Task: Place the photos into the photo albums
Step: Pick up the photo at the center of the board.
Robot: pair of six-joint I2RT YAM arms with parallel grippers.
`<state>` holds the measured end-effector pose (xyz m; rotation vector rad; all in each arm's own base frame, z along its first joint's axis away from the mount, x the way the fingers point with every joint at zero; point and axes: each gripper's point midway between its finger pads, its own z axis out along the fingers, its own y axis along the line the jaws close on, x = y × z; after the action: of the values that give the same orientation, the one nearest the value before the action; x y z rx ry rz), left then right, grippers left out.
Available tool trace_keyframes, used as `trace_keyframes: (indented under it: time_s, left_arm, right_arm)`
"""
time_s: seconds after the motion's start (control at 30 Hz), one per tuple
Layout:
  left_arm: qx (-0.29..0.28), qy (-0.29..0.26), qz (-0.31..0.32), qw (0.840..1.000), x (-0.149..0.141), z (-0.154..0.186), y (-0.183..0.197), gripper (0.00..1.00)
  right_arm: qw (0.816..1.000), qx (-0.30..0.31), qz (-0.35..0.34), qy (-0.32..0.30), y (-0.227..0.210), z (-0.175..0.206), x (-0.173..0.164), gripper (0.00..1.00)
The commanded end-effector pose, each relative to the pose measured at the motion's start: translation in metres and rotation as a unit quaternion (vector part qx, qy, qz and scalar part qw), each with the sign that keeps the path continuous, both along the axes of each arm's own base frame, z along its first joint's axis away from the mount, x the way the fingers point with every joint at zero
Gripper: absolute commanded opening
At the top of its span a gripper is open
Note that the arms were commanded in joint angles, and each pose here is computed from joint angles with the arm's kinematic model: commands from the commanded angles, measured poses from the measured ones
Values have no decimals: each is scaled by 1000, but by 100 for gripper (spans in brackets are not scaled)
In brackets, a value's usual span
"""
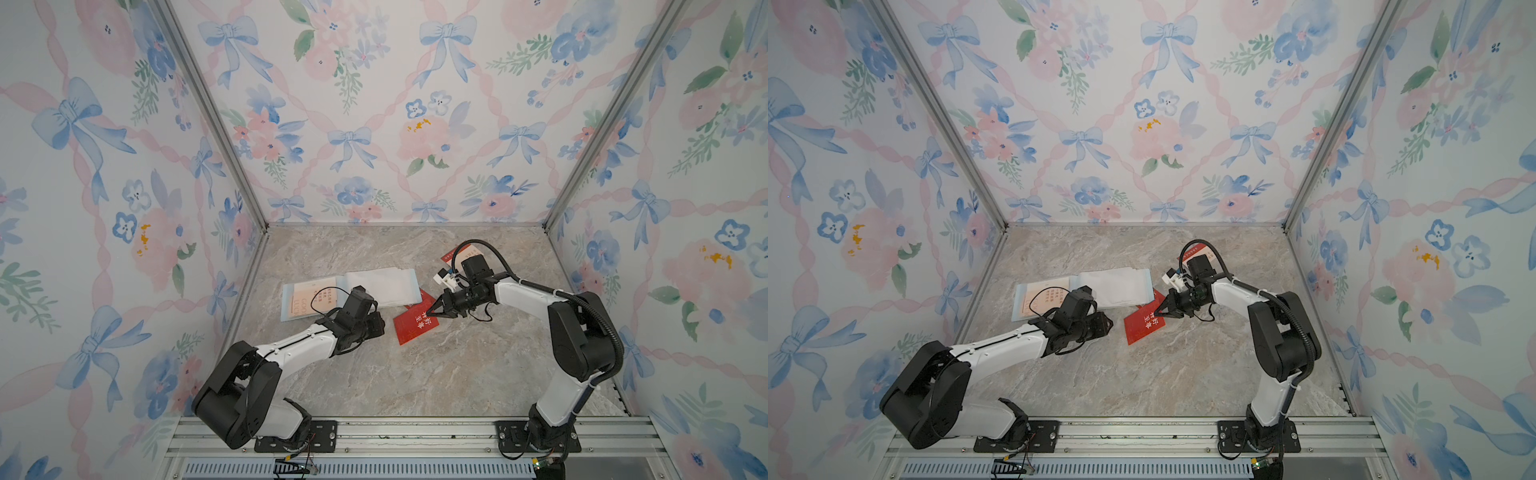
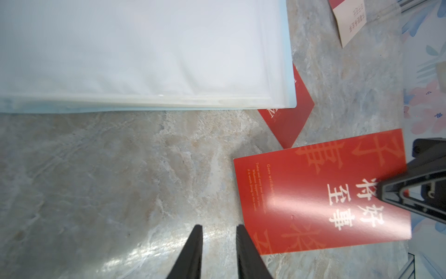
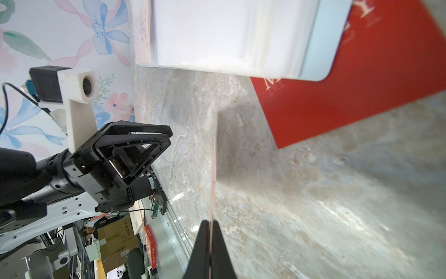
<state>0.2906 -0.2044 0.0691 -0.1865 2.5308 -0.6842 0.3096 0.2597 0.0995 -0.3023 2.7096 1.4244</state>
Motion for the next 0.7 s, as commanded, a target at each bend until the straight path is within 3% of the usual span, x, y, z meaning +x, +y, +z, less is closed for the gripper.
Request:
trace_keyframes:
  time_s: [0.0,0.27,0.67]
  left_arm:
    - [-7,-22,-6,1000,9,20,1,28]
    - [-79,-76,4,994,38,73,0,29]
    - [-194,-100,-22,976,47,105,-3,30]
  right_arm:
    - [998,55,-12,-30,2,34,14,0]
    - [993,89,-26,-68,-6,68,30,0]
    - [990,100,-54,-88,-21,81,40,0]
